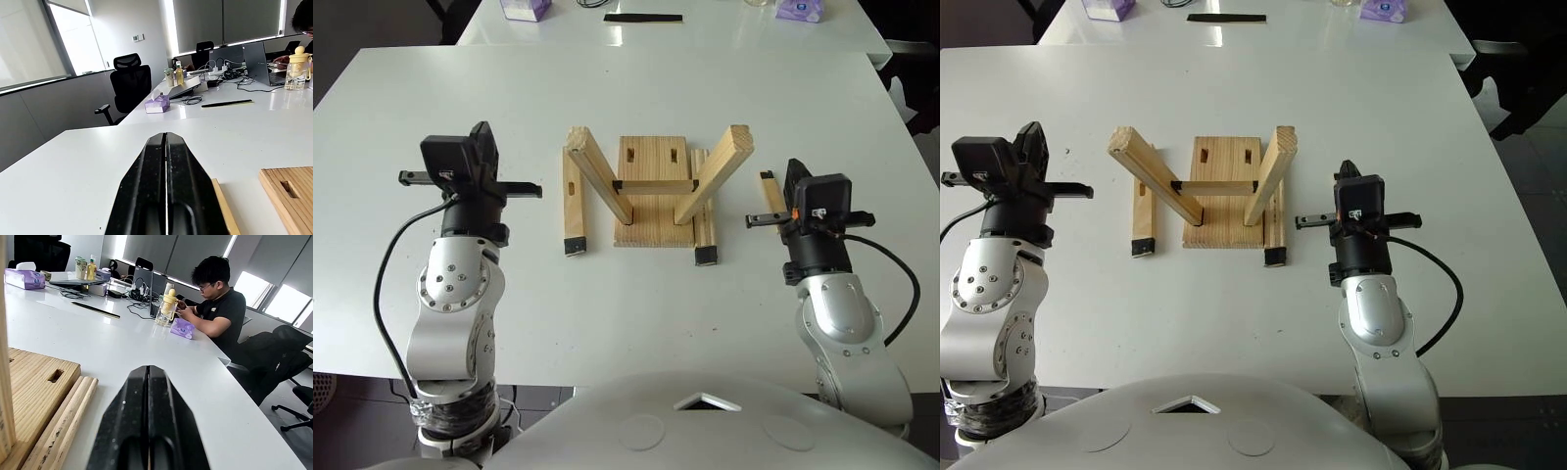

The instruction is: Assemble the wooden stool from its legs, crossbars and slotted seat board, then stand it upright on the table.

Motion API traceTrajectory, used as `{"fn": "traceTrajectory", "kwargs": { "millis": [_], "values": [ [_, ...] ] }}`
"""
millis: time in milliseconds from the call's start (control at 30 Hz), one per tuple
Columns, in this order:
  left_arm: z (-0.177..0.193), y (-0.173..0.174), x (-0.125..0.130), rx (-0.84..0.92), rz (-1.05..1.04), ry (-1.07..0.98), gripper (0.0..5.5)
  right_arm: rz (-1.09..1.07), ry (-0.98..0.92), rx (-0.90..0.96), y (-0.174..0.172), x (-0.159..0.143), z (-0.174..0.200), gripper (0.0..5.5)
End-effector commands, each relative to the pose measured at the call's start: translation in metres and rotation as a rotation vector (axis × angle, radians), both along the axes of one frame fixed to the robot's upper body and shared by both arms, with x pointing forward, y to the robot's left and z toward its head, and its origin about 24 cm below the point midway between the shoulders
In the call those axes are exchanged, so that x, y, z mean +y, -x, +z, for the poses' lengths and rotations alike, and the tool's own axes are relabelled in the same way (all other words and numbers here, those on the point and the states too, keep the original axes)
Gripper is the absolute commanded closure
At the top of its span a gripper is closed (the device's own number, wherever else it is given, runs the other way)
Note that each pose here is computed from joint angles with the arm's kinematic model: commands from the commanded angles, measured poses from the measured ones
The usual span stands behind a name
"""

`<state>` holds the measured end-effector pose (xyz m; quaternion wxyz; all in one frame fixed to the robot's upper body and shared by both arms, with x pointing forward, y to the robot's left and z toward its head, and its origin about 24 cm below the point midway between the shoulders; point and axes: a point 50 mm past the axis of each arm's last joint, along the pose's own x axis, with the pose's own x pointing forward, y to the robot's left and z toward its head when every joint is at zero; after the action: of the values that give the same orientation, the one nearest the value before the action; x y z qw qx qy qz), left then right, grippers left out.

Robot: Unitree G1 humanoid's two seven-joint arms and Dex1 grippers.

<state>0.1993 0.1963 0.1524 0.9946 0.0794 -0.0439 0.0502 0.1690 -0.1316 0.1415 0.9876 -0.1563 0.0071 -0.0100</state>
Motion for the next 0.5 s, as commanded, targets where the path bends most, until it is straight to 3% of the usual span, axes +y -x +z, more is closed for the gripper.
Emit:
{"fn": "traceTrajectory", "kwargs": {
  "millis": [33, 67, 133, 333, 500],
  "values": [
    [-0.003, 0.005, -0.062, 0.075, -0.456, 0.068, 5.50, 0.250, -0.008, -0.054, -0.006, 0.040, 0.010, 5.49],
    [-0.003, 0.010, -0.085, 0.092, -0.614, 0.103, 5.50, 0.348, 0.005, -0.070, -0.006, 0.056, 0.012, 5.49],
    [-0.003, 0.011, -0.103, 0.100, -0.695, 0.137, 5.50, 0.502, 0.038, -0.054, -0.006, 0.078, 0.009, 5.49],
    [-0.010, 0.001, -0.079, 0.105, -0.508, 0.089, 5.50, 0.623, 0.126, 0.009, -0.010, 0.081, -0.004, 5.49],
    [-0.005, -0.002, -0.067, 0.077, -0.419, 0.077, 5.50, 0.579, 0.113, 0.055, -0.013, 0.056, -0.005, 5.49]
  ]
}}
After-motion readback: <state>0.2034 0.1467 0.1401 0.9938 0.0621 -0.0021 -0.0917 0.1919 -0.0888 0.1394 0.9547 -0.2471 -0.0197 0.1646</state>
